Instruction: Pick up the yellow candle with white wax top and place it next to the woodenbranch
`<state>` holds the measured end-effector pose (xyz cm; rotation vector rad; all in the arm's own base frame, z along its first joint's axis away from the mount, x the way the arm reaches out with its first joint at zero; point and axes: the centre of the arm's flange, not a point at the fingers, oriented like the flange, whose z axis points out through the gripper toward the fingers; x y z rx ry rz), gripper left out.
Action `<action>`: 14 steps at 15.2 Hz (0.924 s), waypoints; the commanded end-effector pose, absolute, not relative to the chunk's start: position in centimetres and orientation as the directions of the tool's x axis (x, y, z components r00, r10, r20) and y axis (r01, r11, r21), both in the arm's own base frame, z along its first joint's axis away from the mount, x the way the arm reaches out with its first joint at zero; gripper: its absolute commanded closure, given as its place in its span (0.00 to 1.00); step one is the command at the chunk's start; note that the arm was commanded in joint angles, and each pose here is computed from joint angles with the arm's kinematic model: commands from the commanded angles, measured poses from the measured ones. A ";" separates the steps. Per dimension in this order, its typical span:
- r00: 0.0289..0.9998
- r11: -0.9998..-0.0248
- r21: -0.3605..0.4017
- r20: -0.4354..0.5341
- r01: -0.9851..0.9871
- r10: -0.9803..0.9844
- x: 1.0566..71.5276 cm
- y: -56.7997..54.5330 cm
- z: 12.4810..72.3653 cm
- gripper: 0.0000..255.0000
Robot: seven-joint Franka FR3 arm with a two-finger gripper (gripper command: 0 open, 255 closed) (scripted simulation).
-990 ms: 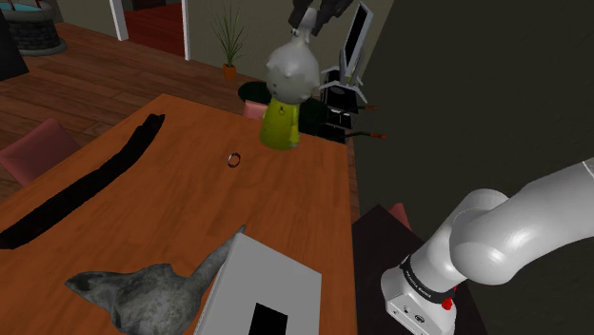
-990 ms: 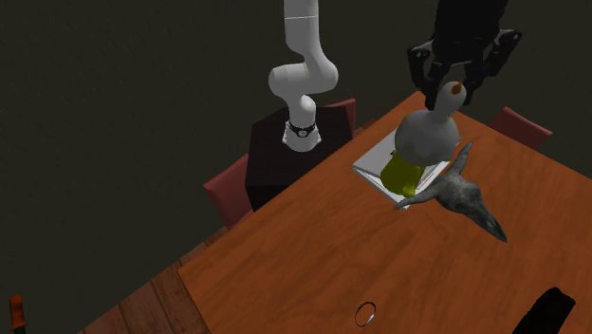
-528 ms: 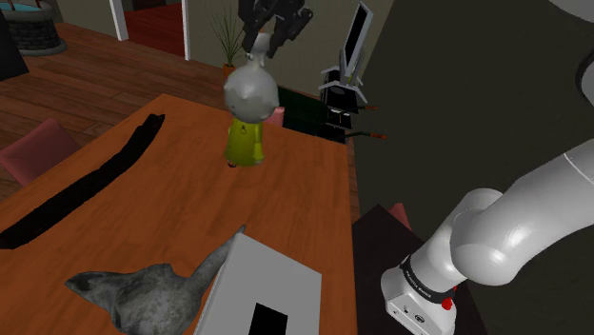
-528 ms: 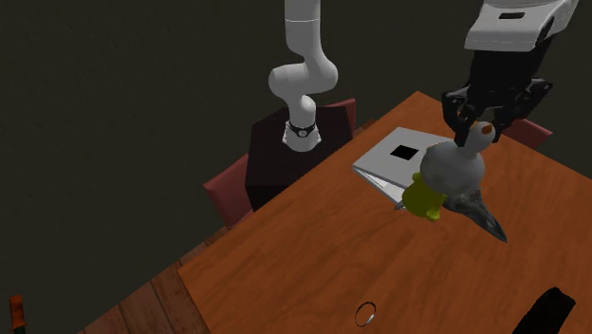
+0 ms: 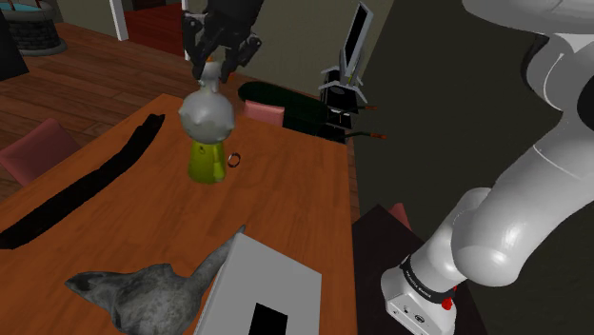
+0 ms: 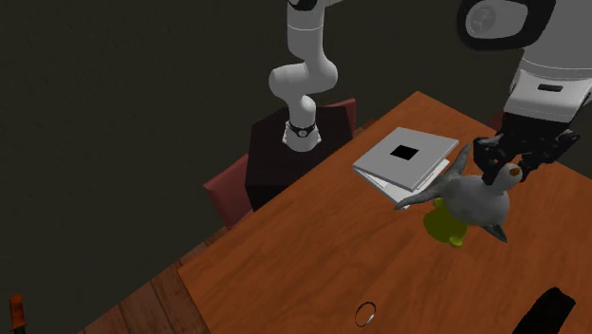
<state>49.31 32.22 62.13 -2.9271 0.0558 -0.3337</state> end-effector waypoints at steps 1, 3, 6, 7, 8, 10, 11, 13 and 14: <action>0.973 -0.980 -0.199 0.222 -0.016 -0.060 50.5 34.2 60.5 1.00; 0.973 -0.980 -0.199 0.222 -0.016 -0.060 51.5 36.0 58.9 1.00; 0.973 -0.980 -0.199 0.222 -0.016 -0.060 53.1 38.8 56.6 1.00; 0.973 -0.980 -0.199 0.222 -0.016 -0.060 54.0 40.4 55.2 1.00; 0.973 -0.980 -0.199 0.222 -0.016 -0.060 54.0 40.4 54.7 1.00; 0.973 -0.980 -0.199 0.222 -0.016 -0.060 54.0 40.4 53.6 1.00; 0.973 -0.980 -0.199 0.222 -0.016 -0.060 54.0 40.4 53.1 1.00; 0.973 -0.980 -0.199 0.222 -0.016 -0.060 54.0 40.4 52.0 1.00; 0.973 -0.980 -0.199 0.222 -0.016 -0.060 54.0 40.4 51.5 1.00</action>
